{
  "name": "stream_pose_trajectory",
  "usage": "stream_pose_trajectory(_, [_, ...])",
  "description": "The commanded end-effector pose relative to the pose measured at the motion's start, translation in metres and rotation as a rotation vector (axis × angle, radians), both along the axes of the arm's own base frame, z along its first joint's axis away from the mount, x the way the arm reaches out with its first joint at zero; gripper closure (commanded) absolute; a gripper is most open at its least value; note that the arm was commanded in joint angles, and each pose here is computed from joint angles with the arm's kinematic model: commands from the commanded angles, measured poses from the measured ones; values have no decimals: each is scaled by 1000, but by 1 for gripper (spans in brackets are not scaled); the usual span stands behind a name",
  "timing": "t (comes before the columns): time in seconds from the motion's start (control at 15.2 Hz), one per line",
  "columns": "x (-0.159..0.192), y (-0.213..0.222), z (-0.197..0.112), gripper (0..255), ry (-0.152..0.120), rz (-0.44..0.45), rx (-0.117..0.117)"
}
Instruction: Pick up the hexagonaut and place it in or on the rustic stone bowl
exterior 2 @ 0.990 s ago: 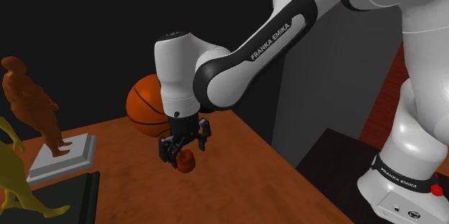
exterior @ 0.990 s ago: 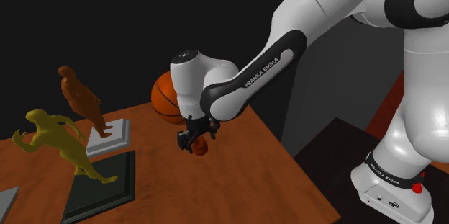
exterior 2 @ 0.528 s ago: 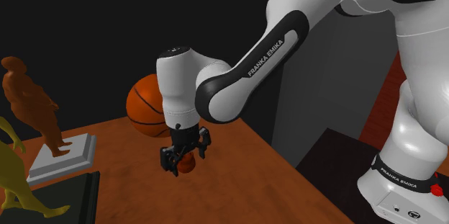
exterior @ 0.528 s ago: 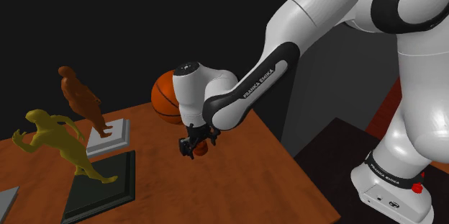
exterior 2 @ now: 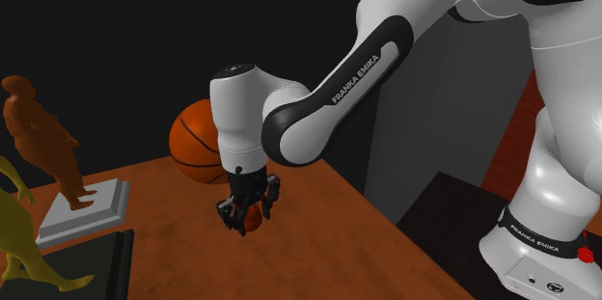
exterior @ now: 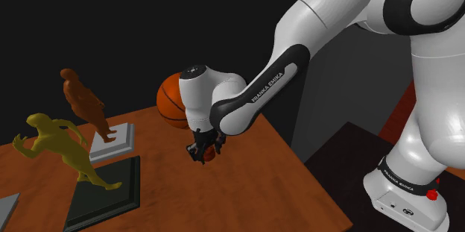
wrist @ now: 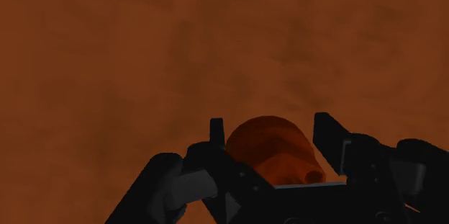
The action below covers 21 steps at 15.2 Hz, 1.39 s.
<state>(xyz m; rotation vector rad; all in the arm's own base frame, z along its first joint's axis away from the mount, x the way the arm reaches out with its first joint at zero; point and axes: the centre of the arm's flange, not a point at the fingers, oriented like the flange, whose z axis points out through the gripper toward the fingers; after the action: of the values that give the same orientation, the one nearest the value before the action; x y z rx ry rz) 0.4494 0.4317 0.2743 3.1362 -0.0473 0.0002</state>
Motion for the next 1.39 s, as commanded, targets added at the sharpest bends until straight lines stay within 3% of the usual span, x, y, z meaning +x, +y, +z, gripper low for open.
stream_pose_trajectory(0.0, [0, 0, 0, 255, 0, 0, 0])
stream_pose_trajectory(0.53, [0, 0, 0, 255, 0, 0, 0])
stream_pose_trajectory(0.59, [0, 0, 0, 0, 0, 0, 0])
stream_pose_trajectory(1.12, [119, 16, 40, 0, 147, 38, -129])
stream_pose_trajectory(1.32, [124, 16, 31, 0, 155, 40, -136])
